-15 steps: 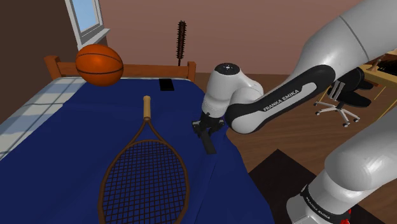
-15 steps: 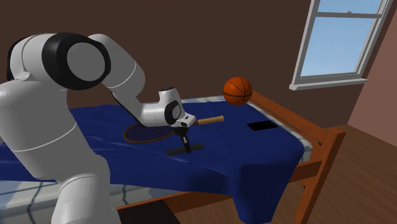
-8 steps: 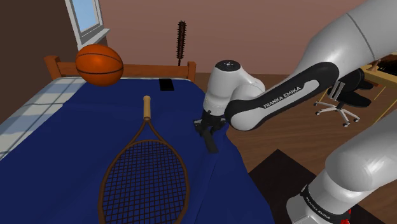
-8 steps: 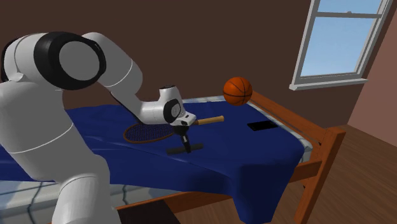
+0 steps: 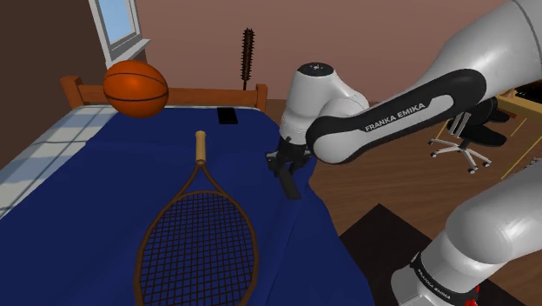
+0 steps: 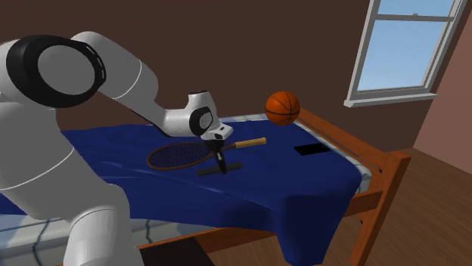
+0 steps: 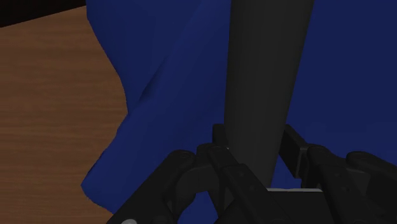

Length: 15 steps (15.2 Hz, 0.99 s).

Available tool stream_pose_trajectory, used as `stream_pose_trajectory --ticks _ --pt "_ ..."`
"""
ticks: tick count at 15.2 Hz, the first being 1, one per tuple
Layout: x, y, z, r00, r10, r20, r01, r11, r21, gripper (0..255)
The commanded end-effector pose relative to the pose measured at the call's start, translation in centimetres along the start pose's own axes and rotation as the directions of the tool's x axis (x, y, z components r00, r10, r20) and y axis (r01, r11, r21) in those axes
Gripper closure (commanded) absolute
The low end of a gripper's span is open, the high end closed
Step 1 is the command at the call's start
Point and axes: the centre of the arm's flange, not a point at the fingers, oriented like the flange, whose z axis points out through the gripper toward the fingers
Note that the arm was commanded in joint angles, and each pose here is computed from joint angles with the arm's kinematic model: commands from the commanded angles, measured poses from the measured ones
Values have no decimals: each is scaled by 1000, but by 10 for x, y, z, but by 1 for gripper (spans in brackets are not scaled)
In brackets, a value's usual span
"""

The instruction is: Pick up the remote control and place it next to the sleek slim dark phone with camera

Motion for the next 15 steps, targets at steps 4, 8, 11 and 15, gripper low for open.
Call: stream_pose_trajectory --ticks 4,8,11,15 --pt "7 2 -26 1000 0 1 0 1000 0 255" --pt "33 -5 -29 1000 0 1 0 1000 0 255" --pt "71 -16 -21 1000 0 1 0 1000 0 255" --pt "120 -30 -11 1000 0 1 0 1000 0 255"
